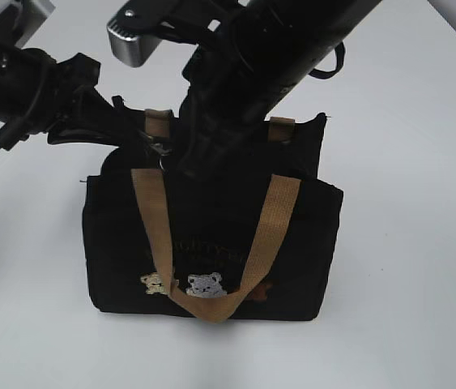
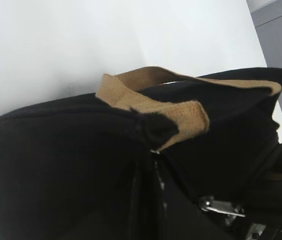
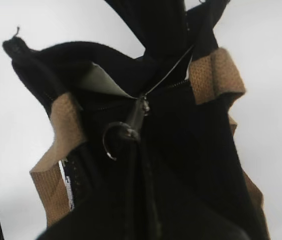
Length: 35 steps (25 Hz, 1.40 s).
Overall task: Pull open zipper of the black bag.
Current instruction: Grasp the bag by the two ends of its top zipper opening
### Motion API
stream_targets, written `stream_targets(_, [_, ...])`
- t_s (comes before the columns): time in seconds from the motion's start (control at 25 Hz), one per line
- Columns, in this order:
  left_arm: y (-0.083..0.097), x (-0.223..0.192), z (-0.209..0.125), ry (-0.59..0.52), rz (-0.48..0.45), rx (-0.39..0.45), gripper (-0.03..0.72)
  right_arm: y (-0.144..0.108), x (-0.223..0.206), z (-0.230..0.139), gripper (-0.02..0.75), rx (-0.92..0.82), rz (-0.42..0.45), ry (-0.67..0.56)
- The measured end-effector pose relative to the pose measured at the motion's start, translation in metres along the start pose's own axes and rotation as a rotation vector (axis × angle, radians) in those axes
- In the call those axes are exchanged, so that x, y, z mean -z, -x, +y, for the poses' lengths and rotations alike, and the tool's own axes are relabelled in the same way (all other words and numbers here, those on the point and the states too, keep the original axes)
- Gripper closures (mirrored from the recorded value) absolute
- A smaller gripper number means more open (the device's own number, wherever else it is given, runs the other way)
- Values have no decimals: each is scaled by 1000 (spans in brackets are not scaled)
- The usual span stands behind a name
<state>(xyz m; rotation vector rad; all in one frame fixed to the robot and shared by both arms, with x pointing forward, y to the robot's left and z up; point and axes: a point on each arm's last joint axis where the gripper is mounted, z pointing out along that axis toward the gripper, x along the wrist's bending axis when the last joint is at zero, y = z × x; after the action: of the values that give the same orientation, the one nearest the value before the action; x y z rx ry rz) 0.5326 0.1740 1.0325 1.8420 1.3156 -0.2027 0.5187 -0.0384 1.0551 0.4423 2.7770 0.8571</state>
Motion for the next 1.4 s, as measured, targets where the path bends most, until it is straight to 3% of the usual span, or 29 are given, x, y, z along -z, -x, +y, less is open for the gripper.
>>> stream_targets(0.32, [0, 0, 0, 1, -1, 0, 683, 1, 18, -3, 739, 49, -56, -49])
stream_targets(0.52, [0, 0, 0, 1, -1, 0, 683, -3, 23, 0, 739, -1, -19, -12])
stream_targets(0.72, [0, 0, 0, 1, -1, -1, 683, -9, 23, 6, 617, -16, 52, 51])
stream_targets(0.88, [0, 1, 0, 2, -1, -1, 683, -9, 10, 4, 534, -21, 74, 34])
stream_targets(1.4, [1, 1, 0, 0, -4, -1, 683, -1, -1, 4, 523, -9, 19, 49])
